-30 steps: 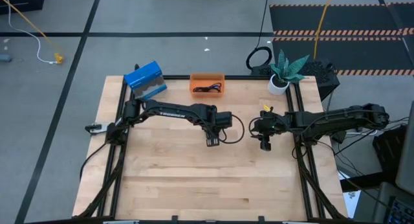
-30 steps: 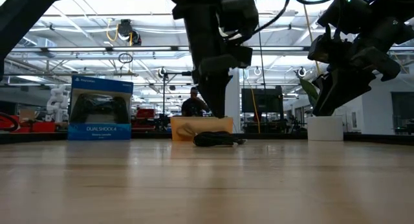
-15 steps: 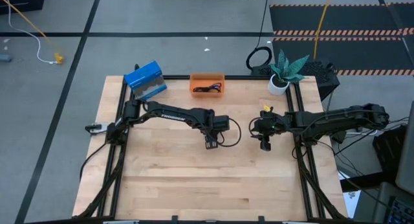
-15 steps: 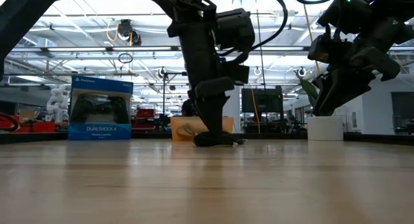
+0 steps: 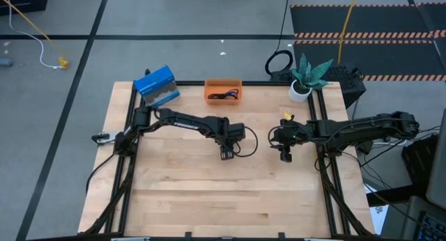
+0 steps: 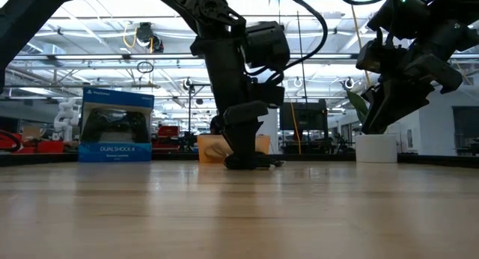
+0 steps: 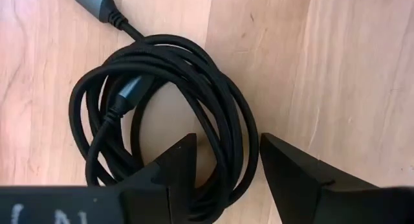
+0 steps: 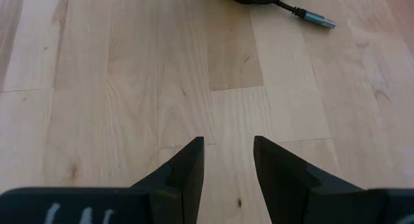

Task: Pick and place USB-C Cables
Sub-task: Put the black charger cable into the orange bin

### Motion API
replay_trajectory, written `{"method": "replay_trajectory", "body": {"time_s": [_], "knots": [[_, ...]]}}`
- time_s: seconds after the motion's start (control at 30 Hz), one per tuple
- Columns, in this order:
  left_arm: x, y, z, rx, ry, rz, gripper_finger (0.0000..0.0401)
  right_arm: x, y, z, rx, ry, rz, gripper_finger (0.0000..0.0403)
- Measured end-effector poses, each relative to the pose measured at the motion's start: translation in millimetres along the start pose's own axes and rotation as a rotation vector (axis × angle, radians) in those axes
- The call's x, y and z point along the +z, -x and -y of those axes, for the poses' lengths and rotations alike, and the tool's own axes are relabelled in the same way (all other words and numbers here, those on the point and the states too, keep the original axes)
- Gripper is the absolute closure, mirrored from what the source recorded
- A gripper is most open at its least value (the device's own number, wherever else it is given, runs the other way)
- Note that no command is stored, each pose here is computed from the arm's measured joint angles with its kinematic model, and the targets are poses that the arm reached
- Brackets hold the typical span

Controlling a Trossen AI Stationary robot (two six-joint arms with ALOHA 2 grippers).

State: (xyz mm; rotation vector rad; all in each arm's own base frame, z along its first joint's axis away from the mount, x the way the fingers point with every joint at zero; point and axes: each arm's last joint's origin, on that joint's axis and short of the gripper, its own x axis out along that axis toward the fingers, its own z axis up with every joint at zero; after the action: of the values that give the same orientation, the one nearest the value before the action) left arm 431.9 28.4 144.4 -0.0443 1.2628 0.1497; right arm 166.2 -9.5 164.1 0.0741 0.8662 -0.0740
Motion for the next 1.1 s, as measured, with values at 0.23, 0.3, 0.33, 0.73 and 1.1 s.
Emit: {"method": "replay_trajectory", "body": {"time_s": [0.23,0.3,0.33,0.73,1.1], "knots": [[0.0,0.0,0.8,-0.001,-0.003,0.001,0.0263,0.0,0.0,0.0,0.0,0.001,0.0,0.0275],[0.0,0.0,1.2,-0.004,-0.003,0.001,0.0288,0.0,0.0,0.0,0.0,0.001,0.0,0.0275],[-0.1,-0.1,1.2,-0.004,-0.003,0.0,0.0301,0.0,0.0,0.0,0.0,0.0,0.0,0.0275],[8.2,19.9,-0.2,0.001,-0.048,-0.06,0.0365,0.0,0.0,0.0,0.0,-0.01,0.0,0.0275],[32.3,85.0,-4.9,-0.006,-0.194,-0.113,0.0378,0.0,0.0,0.0,0.0,-0.011,0.0,0.0275]]}}
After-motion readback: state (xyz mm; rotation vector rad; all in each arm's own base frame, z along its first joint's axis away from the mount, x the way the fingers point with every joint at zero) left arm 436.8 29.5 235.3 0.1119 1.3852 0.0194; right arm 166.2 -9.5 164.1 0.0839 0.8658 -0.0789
